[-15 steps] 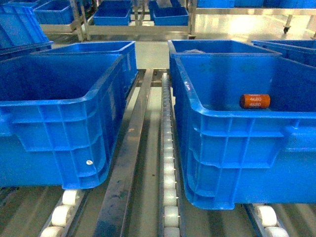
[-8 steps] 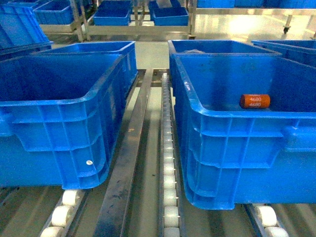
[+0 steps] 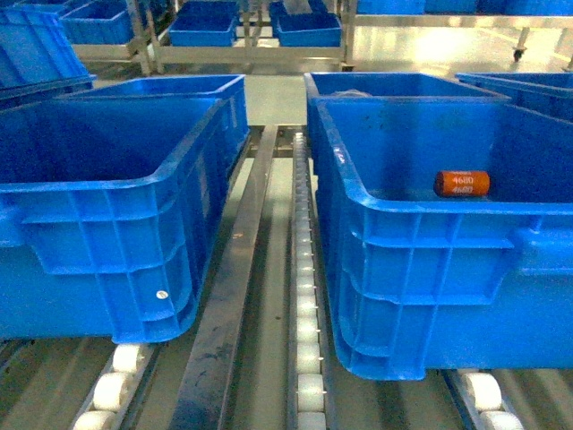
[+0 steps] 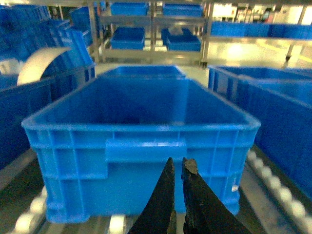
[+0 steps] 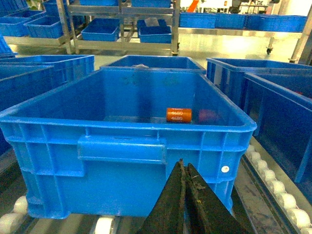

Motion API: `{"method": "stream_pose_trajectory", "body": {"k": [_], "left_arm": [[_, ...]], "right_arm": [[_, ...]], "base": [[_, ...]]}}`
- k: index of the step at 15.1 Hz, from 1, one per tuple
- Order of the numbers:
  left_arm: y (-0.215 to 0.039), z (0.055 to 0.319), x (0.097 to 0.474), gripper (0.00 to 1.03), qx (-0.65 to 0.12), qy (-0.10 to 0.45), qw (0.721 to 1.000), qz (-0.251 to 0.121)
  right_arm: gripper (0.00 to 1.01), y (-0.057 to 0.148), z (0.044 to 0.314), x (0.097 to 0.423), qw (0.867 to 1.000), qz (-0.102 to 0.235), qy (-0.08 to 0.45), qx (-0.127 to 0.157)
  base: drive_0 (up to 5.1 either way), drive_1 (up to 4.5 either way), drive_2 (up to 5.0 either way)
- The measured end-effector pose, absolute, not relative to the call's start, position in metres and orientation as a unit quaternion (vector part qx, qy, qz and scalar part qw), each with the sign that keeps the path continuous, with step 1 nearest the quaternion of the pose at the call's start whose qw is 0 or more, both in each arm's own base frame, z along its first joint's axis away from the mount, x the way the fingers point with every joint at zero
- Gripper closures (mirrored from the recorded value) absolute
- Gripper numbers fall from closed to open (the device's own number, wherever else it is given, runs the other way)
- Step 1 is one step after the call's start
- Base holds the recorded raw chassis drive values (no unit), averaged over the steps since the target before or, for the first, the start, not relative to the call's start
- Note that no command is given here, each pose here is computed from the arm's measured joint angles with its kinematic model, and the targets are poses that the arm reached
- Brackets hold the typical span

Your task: Sort blue parts and orange caps into right shelf containers

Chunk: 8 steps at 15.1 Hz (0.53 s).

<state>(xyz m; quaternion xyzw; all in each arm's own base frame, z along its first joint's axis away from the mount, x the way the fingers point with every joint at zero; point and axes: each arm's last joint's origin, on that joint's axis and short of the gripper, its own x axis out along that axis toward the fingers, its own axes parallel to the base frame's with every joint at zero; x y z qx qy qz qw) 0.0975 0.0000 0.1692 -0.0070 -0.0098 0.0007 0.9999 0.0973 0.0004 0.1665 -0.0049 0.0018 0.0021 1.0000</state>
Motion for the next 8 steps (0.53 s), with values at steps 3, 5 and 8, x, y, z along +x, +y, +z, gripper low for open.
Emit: {"method": "stream_pose_trajectory", "body": {"k": [3,5,8], "left_arm": [[0.0000,0.1666,0.0977,1.01,-0.007,0.000,1.000,0.000],[0.0000,0.1662,0.0977,1.01,-0.007,0.002,1.000,0.000],[0.0000,0.1662,0.0977,1.01,-0.007,0.002,1.000,0.000]], "right_arm": [[0.99,0.0004,0.1673,0.0972,1.000,0.002,-0.002,-0.004],[0.99,0.0004,0.1672,0.0972,1.000,0.002,-0.002,-0.004],[0.99,0.0004,0.1672,0.0972,1.000,0.002,-0.002,-0.004]], "base": [[0.0,0.00,0.0],[0.0,0.00,0.0],[0.0,0.00,0.0]]}}
